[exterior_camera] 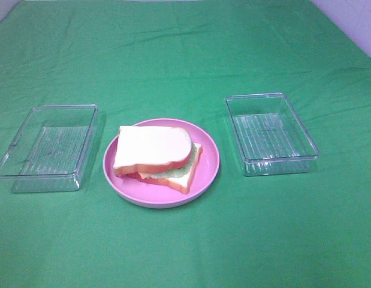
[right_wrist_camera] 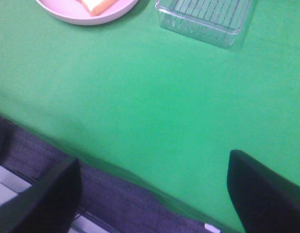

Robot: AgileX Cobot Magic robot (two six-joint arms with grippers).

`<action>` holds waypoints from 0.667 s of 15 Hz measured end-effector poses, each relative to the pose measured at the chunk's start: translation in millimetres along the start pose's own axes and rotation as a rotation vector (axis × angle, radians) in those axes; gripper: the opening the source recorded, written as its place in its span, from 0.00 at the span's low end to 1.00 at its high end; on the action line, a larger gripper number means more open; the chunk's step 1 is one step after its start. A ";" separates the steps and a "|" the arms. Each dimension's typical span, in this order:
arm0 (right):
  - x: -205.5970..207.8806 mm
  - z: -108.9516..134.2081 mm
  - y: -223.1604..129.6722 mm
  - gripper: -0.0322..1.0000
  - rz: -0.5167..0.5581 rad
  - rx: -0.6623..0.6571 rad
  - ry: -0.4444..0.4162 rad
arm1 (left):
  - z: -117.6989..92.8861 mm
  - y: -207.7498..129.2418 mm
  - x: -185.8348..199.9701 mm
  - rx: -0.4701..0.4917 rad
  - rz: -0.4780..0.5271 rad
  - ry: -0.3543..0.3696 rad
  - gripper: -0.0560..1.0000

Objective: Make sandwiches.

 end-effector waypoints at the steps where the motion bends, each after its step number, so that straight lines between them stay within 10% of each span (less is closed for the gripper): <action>1: 4.0 0.7 -2.9 0.78 -0.049 0.007 0.000 | -0.4 0.0 0.0 -0.003 0.000 -0.003 0.77; 10: 7.9 1.6 -7.3 0.78 -0.126 0.055 -0.002 | -2.6 0.0 0.0 0.003 -0.001 -0.022 0.77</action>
Point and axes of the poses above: a point on each arm's last joint axis where the gripper is mounted, x pointing back along that axis away from the gripper, z along the wrist's bending axis when the last joint is at zero, y = z × x, the point moved 3 cm from there along -x, pointing out along that axis toward the gripper
